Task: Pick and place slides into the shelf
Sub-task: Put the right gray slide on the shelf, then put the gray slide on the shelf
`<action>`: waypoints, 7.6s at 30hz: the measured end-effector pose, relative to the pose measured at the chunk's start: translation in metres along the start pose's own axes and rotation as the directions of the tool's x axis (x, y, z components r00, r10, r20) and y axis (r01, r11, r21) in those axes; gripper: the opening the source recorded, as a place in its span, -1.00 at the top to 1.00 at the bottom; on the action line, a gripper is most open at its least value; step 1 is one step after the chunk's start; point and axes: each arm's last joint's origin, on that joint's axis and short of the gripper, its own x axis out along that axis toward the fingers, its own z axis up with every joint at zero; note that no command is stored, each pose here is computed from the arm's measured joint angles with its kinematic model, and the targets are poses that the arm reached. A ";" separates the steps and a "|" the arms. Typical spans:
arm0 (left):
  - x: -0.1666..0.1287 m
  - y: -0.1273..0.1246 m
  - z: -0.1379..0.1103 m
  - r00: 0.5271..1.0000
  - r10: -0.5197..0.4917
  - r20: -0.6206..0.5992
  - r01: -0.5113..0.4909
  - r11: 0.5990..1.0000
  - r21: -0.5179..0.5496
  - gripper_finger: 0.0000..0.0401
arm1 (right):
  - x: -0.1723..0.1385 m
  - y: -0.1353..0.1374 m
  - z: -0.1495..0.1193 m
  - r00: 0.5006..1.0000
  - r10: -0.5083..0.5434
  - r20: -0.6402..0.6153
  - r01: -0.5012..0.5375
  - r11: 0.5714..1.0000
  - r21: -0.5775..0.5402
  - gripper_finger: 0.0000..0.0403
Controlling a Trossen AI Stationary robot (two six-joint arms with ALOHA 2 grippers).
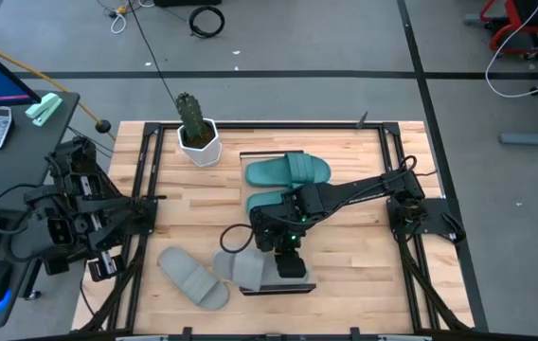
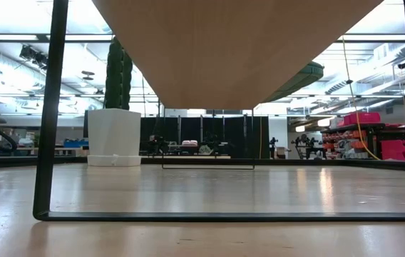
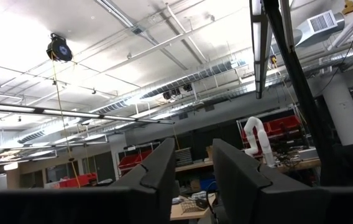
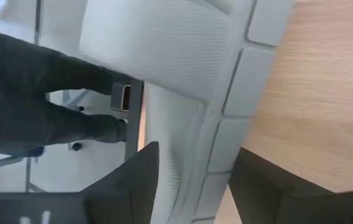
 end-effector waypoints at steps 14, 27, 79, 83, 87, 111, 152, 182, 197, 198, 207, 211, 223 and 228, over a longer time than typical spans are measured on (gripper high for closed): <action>0.000 0.000 0.000 1.000 0.000 0.000 0.000 1.000 0.000 0.41 | 0.000 -0.002 0.001 0.998 -0.058 0.016 0.059 0.997 -0.042 0.07; 0.000 0.000 0.000 1.000 -0.003 0.000 0.003 1.000 0.005 0.44 | 0.000 -0.003 -0.001 0.995 -0.096 0.010 0.096 0.994 -0.053 0.02; 0.000 -0.001 0.000 1.000 -0.006 0.000 0.006 1.000 0.005 0.42 | -0.014 -0.030 0.018 0.920 -0.333 0.206 0.362 0.924 -0.123 0.90; 0.000 -0.001 0.000 1.000 -0.005 0.000 0.005 1.000 0.004 0.45 | -0.016 -0.034 0.023 0.916 -0.320 0.241 0.354 0.929 -0.110 0.98; 0.000 -0.001 0.000 1.000 -0.005 0.000 0.005 1.000 0.005 0.44 | -0.016 -0.032 0.023 0.923 -0.298 0.242 0.333 0.935 -0.118 0.95; 0.000 -0.003 0.000 1.000 -0.016 0.000 0.016 1.000 0.002 0.45 | 0.020 -0.036 0.021 0.956 -0.160 0.247 0.195 0.973 -0.125 0.99; -0.001 -0.006 -0.006 0.990 -0.026 -0.137 0.003 0.986 -0.169 0.39 | -0.087 0.001 -0.011 0.900 -0.393 0.189 0.410 0.910 -0.061 0.63; 0.096 0.025 -0.056 0.659 -0.529 -0.535 0.111 0.772 -0.626 0.70 | -0.152 0.019 -0.053 0.872 -0.415 0.260 0.439 0.898 -0.040 0.63; 0.099 -0.001 -0.153 -0.056 -0.675 -0.736 0.110 0.729 -0.676 0.77 | -0.185 0.036 -0.079 0.851 -0.394 0.348 0.421 0.907 -0.004 0.63; 0.098 -0.003 -0.160 -0.094 -0.684 -0.723 0.109 0.715 -0.691 0.79 | -0.181 0.039 -0.080 0.860 -0.383 0.336 0.413 0.911 -0.018 0.63; 0.066 -0.005 -0.215 -0.337 -0.646 -0.685 0.106 0.697 -0.709 0.88 | -0.138 0.067 -0.085 0.908 -0.285 0.306 0.317 0.947 -0.059 0.64; 0.046 0.009 -0.218 -0.330 -0.650 -0.685 0.094 0.699 -0.709 0.88 | -0.124 0.081 -0.087 0.896 -0.200 0.396 0.241 0.969 -0.057 0.71; -0.009 0.035 -0.237 -0.192 -0.708 -0.680 0.056 0.683 -0.728 0.95 | -0.094 0.067 -0.105 0.827 -0.128 0.548 0.092 0.991 0.094 0.88; -0.025 0.030 -0.251 -0.196 -0.723 -0.662 0.097 0.658 -0.747 0.91 | -0.092 0.073 -0.105 0.756 -0.101 0.647 0.029 0.992 0.121 0.88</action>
